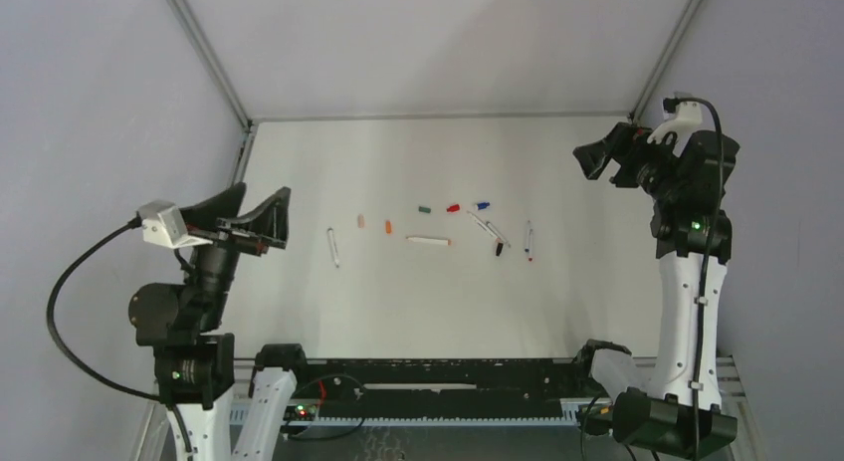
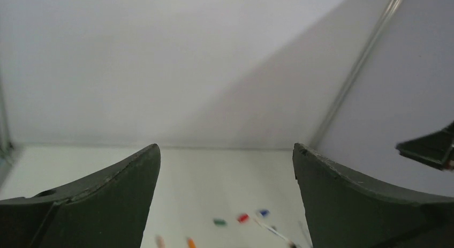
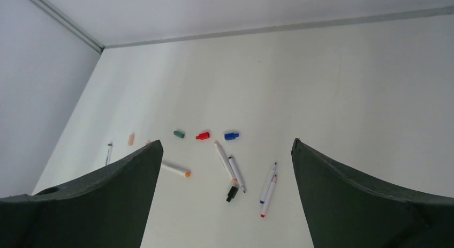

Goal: Insert the pens into the pen caps
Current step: Pick up the pen from the center of the board.

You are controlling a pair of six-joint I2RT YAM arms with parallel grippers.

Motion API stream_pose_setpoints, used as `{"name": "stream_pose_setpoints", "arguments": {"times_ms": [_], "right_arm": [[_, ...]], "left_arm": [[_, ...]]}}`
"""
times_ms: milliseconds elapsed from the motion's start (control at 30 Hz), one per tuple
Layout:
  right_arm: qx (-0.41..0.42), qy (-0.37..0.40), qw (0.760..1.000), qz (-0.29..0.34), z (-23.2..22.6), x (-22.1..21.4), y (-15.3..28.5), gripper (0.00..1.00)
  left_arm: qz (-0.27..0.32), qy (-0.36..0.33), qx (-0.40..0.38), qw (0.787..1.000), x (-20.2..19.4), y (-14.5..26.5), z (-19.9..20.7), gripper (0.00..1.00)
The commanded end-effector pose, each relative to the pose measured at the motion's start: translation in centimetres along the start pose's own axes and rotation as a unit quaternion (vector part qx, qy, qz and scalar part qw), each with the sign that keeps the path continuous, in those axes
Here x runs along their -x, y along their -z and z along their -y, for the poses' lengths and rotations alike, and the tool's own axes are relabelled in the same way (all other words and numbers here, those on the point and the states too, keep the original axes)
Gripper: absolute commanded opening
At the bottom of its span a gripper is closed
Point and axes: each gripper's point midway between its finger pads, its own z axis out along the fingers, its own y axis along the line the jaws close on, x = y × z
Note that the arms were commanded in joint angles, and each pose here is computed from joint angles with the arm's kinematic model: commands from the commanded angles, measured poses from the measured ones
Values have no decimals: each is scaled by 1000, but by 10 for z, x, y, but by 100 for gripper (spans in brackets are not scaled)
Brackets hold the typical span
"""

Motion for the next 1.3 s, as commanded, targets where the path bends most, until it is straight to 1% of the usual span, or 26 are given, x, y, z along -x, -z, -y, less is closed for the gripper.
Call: {"name": "stream_pose_setpoints", "arguments": {"times_ms": [0, 67, 167, 267, 333, 400, 467, 533, 567, 633, 767, 833, 900, 967, 1067, 1267], "right_arm": [[37, 6, 999, -10, -18, 7, 10, 100], [66, 29, 997, -18, -27, 3, 13, 100], [119, 64, 990, -38, -39, -8, 15, 100], [178, 96, 977, -60, -55, -22, 15, 100], [223, 123, 964, -83, -67, -38, 14, 100], [279, 149, 942, -112, -80, -60, 15, 100], [331, 167, 918, -139, -94, -82, 17, 100], [353, 170, 907, -156, -100, -99, 15, 100], [364, 177, 901, -159, -102, -106, 15, 100], [351, 188, 903, -162, -95, -114, 10, 100], [321, 192, 914, -155, -83, -122, 1, 100], [310, 173, 923, -150, -75, -130, -5, 100], [303, 155, 930, -141, -68, -133, -9, 100], [290, 150, 934, -142, -61, -139, -11, 97], [266, 155, 940, -148, -52, -142, -15, 92], [244, 154, 943, -165, -41, -153, -21, 85]], "left_arm": [[-134, 141, 1, 981, -74, 15, 5, 98], [-141, 169, -13, 975, -78, 16, 12, 98], [-131, 205, -22, 970, -82, 18, 16, 98], [-128, 210, -36, 969, -89, 20, 18, 98], [-135, 205, -41, 969, -97, 21, 17, 98], [-154, 198, -48, 967, -112, 22, 16, 98], [-192, 191, -34, 962, -136, 24, 7, 98], [-228, 190, -10, 955, -159, 25, -5, 98], [-247, 190, -9, 950, -170, 26, -4, 98], [-274, 175, 10, 946, -188, 29, -5, 98], [-299, 87, 109, 944, -215, 29, -30, 98], [-311, 56, 145, 938, -228, 25, -40, 98], [-311, 37, 184, 932, -238, 18, -54, 98], [-292, 23, 217, 931, -245, 9, -67, 98], [-270, 16, 240, 932, -253, -3, -78, 100], [-284, 24, 275, 918, -273, -11, -99, 92]]}}
